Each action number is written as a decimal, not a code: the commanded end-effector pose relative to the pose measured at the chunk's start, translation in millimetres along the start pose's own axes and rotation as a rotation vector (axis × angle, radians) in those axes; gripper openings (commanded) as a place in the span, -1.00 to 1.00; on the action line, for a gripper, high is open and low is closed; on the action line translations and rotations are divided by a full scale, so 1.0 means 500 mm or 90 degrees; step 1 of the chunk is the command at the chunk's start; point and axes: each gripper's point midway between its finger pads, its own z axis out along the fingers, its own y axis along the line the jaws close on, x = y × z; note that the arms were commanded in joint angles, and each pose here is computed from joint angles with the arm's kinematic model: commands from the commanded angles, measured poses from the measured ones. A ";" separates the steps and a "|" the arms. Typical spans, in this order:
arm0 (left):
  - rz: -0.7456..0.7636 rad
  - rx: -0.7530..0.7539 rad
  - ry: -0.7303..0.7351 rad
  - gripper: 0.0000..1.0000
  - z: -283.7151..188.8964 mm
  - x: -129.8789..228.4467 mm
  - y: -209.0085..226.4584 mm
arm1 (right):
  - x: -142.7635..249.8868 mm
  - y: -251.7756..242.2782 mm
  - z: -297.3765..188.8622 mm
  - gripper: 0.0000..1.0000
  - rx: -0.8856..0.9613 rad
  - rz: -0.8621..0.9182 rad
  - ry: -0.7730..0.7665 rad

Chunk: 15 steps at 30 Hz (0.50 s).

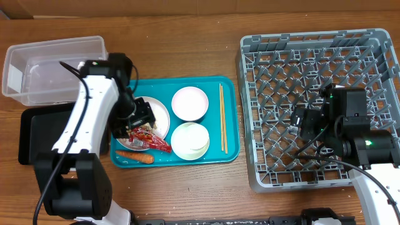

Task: Sort waste into correct bins and load items into the dishwasher
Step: 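Grasp the red snack wrapper on the plate with left gripper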

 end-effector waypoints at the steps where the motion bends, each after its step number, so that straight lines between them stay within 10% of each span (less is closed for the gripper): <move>1: -0.074 0.002 0.016 0.52 0.039 0.023 -0.007 | -0.018 -0.001 -0.017 1.00 0.002 0.005 -0.022; 15: -0.169 -0.026 -0.028 0.32 0.129 0.021 -0.011 | -0.017 0.003 -0.017 1.00 -0.005 0.004 -0.020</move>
